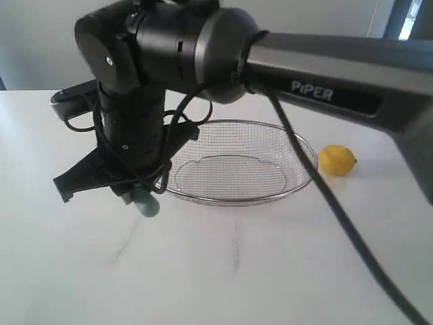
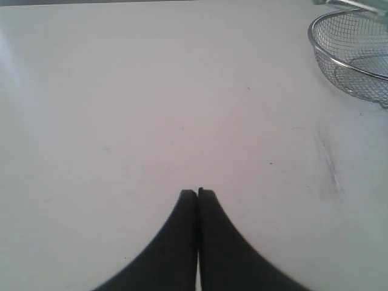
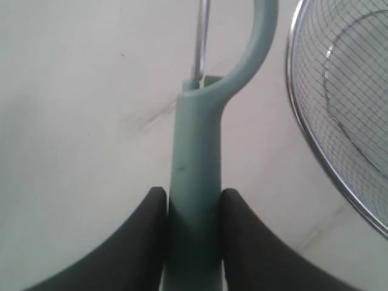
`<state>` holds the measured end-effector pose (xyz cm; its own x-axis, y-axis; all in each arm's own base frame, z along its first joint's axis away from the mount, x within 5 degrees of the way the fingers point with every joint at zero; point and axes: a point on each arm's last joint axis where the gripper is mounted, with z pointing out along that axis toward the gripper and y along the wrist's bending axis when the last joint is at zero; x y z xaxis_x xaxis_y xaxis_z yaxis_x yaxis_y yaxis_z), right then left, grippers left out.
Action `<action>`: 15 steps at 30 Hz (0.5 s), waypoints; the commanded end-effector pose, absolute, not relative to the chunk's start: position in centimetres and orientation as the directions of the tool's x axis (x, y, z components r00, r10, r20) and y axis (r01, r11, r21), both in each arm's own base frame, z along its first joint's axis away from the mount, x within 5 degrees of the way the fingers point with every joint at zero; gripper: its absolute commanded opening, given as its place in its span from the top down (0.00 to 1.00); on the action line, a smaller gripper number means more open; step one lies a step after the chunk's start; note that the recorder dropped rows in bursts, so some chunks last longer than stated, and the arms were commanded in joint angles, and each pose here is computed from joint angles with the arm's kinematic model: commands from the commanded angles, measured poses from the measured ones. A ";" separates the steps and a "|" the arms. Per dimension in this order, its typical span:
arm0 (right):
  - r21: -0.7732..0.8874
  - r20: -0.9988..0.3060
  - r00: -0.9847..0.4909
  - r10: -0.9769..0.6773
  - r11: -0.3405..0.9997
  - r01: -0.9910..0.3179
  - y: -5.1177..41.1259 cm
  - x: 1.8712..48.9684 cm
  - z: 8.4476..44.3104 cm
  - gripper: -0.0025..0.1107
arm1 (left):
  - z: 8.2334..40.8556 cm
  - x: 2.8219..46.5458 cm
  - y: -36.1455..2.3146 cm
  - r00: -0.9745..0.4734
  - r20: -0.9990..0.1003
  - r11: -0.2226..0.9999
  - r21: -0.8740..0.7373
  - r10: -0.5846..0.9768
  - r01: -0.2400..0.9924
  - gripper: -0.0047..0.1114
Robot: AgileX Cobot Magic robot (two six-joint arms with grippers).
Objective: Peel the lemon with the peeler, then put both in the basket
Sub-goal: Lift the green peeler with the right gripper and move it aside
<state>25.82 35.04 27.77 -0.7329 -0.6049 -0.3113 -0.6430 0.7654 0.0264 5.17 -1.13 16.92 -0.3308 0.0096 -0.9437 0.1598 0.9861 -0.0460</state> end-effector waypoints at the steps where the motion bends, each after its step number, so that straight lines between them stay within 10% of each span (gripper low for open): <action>1: -0.041 -0.310 -0.703 -0.640 0.748 -0.663 32.3 24.5 30.0 0.98 | 16.9 5.2 -1.1 -0.326 -0.945 0.985 -0.049 0.007 0.163 0.96; 15: -0.056 -0.381 -0.790 -0.479 0.865 -0.498 17.1 16.8 30.0 0.98 | 16.9 5.2 -1.1 -0.326 -0.945 0.985 -0.049 0.007 0.163 0.96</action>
